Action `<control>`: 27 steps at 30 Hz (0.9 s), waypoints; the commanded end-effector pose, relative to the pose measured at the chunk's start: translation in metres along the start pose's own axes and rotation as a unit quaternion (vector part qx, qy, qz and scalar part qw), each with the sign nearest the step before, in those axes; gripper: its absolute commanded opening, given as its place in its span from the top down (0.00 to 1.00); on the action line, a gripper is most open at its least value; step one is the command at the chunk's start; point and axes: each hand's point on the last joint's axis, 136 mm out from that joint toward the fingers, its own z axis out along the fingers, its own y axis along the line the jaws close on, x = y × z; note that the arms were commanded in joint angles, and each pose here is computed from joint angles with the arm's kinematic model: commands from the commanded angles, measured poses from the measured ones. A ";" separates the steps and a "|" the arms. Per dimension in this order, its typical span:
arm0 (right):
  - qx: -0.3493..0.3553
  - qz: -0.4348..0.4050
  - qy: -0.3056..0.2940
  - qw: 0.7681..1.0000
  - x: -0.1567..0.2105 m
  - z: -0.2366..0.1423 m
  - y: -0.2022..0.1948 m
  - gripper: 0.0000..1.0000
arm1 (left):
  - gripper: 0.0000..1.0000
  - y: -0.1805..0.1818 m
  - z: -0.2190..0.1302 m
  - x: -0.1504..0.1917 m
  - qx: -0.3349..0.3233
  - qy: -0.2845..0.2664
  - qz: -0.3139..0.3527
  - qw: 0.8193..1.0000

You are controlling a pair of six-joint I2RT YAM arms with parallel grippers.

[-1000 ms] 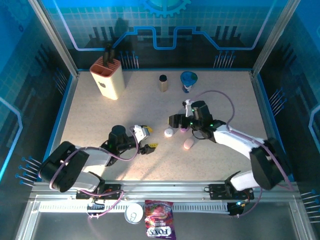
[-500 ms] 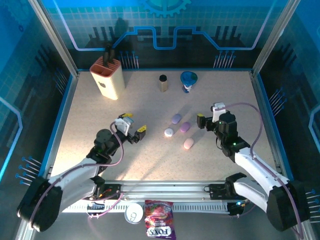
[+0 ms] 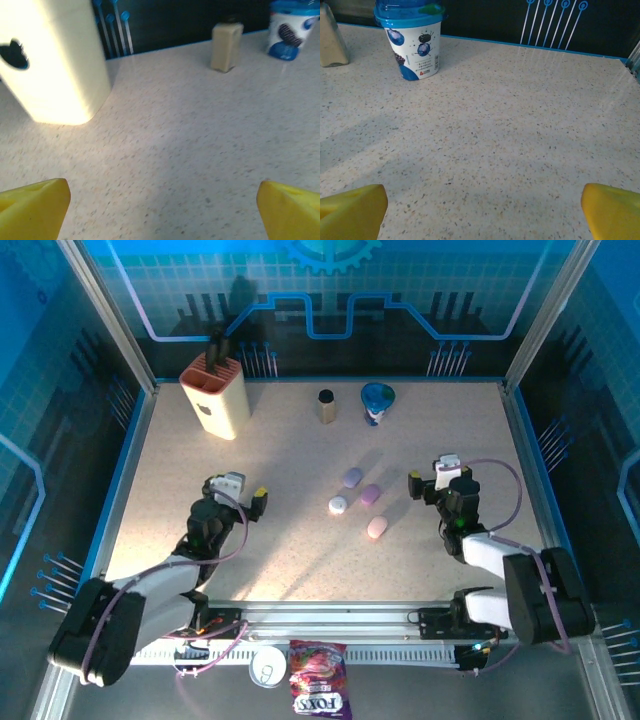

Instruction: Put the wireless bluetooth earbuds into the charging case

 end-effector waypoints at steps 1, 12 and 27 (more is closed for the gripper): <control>-0.017 -0.001 -0.070 0.997 -0.024 0.004 0.001 0.00 | 0.04 0.015 0.003 -0.018 -0.017 -0.048 -0.046 0.998; -0.032 0.012 -0.050 0.998 -0.004 0.025 0.001 0.00 | 0.03 0.055 0.017 -0.015 -0.049 -0.034 -0.094 0.994; -0.020 0.026 -0.007 0.999 -0.001 0.041 -0.007 0.00 | 0.01 0.073 0.074 0.013 -0.046 0.041 -0.115 0.991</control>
